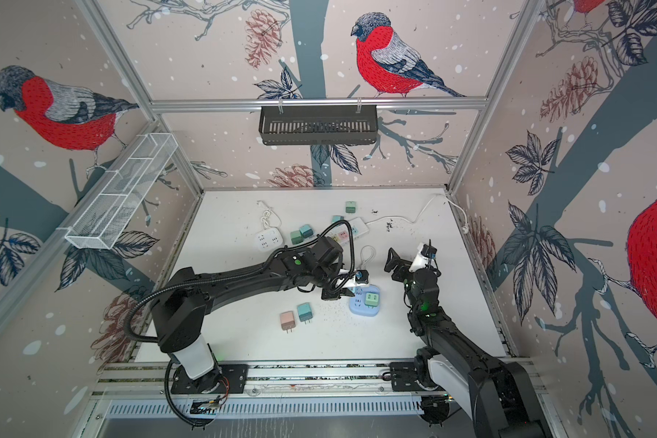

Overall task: Insert the plug
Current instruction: 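Carry the teal plug with the left gripper over the blue square socket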

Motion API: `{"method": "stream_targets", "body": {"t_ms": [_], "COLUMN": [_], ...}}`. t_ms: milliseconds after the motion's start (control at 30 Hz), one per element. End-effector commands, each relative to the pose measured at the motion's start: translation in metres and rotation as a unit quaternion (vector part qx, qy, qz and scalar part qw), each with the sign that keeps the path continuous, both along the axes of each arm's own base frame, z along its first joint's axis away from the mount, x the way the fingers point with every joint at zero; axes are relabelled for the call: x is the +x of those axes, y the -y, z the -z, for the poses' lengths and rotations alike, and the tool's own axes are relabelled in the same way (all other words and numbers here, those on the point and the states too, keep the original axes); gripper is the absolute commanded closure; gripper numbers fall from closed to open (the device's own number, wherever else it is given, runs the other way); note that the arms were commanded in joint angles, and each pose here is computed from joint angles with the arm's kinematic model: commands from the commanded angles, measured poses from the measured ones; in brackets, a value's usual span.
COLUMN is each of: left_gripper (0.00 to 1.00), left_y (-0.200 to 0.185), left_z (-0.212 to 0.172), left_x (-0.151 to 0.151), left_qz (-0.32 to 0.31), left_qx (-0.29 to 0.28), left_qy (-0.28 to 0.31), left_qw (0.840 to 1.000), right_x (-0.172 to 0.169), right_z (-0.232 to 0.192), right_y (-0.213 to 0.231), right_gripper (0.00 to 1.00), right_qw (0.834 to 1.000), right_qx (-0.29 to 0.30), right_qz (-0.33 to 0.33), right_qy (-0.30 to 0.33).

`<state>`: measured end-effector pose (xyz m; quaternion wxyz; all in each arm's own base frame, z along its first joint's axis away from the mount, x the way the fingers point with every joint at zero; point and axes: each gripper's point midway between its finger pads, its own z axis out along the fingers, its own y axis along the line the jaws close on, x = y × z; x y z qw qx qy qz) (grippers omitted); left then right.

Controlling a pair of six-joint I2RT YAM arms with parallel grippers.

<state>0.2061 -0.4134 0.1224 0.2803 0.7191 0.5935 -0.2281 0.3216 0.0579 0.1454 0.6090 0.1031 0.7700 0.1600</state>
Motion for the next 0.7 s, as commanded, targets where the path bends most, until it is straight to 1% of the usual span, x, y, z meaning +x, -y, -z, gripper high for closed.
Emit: {"method": "stream_targets", "body": {"t_ms": [0,133,333,467,667], "left_gripper": [1.00,1.00,1.00,1.00,1.00], "left_y": [0.003,0.009,0.016,0.018,0.024], "left_z": [0.007,0.014,0.014,0.020,0.015], "left_x": [-0.001,-0.003,-0.010,-0.006,-0.016], "left_qz": [0.016,0.017,0.040,0.035,0.061], "left_qx": [0.016,0.028,0.018,0.027,0.006], "left_qy": [-0.005,-0.004,-0.002,-0.001,-0.012], "left_qw": [1.000,0.999,0.999,0.999,0.998], "right_x": [0.005,0.003,0.003,0.004,-0.002], "right_z": [0.002,0.001,0.000,0.002,0.001], "right_y": [-0.005,-0.004,-0.001,0.002,0.014], "right_gripper": [0.00,0.00,0.00,0.00,0.00], "right_qw": [0.999,0.999,0.999,0.999,0.998], "right_qx": [-0.039,-0.043,-0.042,-0.042,-0.032], "right_qz": [0.001,0.008,0.017,0.025,0.056], "right_qy": [-0.011,-0.008,-0.006,-0.010,-0.003]}}
